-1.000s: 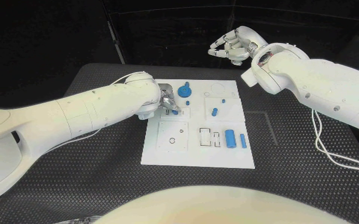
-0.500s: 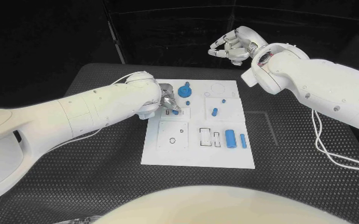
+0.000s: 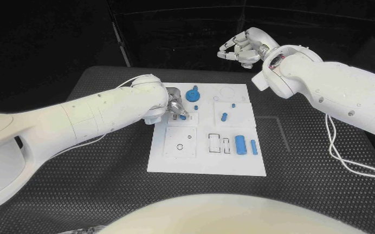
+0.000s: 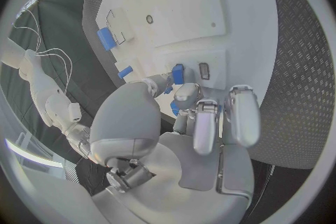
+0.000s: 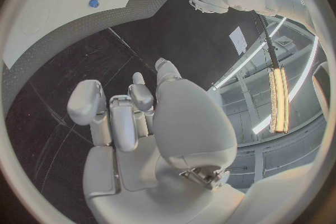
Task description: Assemble the parts on the task board
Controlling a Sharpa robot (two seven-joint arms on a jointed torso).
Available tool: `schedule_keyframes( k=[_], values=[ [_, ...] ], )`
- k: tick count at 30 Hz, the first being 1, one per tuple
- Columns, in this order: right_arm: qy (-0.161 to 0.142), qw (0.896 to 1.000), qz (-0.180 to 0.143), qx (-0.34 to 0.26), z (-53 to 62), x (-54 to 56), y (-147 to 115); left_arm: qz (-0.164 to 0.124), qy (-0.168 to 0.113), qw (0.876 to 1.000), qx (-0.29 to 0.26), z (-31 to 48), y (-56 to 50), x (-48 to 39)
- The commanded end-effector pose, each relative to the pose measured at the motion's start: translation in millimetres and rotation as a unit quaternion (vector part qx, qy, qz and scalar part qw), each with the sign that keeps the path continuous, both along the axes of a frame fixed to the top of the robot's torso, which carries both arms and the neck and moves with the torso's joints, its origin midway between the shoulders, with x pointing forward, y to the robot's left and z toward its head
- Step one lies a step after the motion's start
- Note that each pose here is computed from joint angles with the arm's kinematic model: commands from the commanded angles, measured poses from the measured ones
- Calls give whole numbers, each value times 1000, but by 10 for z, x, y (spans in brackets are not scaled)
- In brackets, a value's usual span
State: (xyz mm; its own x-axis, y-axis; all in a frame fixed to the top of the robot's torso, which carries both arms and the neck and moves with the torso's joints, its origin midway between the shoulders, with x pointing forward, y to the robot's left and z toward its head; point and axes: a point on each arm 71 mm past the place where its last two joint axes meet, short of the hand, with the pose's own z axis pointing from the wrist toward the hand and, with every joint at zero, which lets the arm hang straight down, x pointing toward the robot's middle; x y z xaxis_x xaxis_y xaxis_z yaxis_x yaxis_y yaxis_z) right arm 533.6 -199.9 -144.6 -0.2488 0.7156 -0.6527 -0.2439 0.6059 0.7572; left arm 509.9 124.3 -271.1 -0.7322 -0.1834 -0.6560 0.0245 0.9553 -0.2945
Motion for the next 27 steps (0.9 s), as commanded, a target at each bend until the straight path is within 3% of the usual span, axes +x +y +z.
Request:
schedule_keyframes(
  k=[1,27],
  values=[
    [-3,1000,4,0,17,-2,13,-11,14,1000,10,-41,-24,-24],
    [-4,1000,5,0,16,-1,23,-17,17,999,23,-63,-53,18]
  ],
)
